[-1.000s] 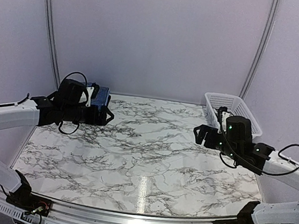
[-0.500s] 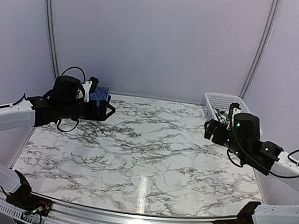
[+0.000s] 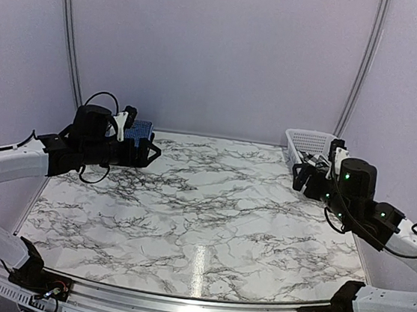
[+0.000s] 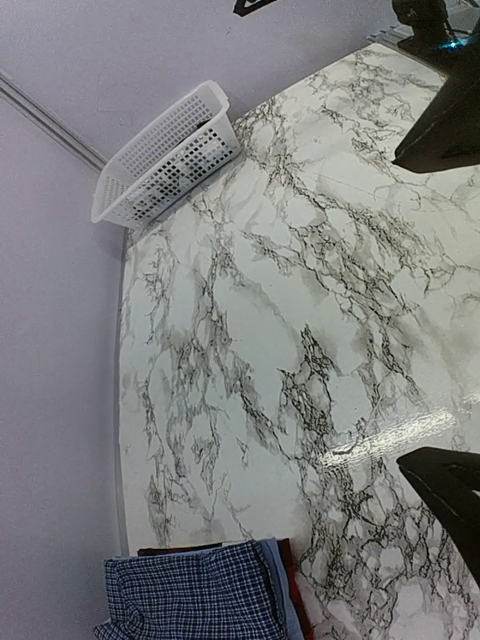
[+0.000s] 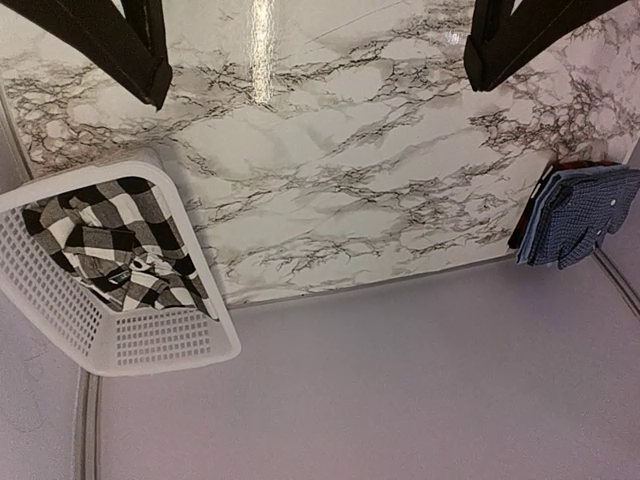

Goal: Fold and stack the long sleeve shirts
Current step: Reset both arms

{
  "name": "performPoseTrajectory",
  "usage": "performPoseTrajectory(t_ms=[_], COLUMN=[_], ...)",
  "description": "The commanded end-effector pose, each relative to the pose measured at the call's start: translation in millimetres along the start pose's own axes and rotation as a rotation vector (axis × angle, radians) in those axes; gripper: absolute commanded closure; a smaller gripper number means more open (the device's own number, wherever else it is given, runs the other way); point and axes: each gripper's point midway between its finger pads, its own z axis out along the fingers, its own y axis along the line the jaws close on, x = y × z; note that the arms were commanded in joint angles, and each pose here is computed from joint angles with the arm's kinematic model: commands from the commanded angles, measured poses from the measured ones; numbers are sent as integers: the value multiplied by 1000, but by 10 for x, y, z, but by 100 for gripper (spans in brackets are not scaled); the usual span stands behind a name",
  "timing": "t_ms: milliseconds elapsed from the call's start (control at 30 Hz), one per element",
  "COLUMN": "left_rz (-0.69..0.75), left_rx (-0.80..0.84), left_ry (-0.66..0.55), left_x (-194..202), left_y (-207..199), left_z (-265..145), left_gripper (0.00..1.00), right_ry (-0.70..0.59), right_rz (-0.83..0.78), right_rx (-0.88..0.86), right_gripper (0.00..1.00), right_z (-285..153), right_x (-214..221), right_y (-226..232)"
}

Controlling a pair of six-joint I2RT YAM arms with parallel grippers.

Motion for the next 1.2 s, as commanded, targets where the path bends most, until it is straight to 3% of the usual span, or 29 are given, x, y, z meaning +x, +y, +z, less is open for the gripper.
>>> performPoseTrajectory(t_ms=[0,1167], left_rz=[11,4], left_rx=[27,32], left_ry=[-48,-39], left_x=[-128,-126], left_y=[-87,-100], left_z=[-94,-61], left_gripper=[1,1], right_ry=[-20,7], right_rz=[-33,-56], right_rx=[-69,-153], right_gripper=[1,1], right_z=[-16,42], right_x=[-98,19], right_y=[126,279])
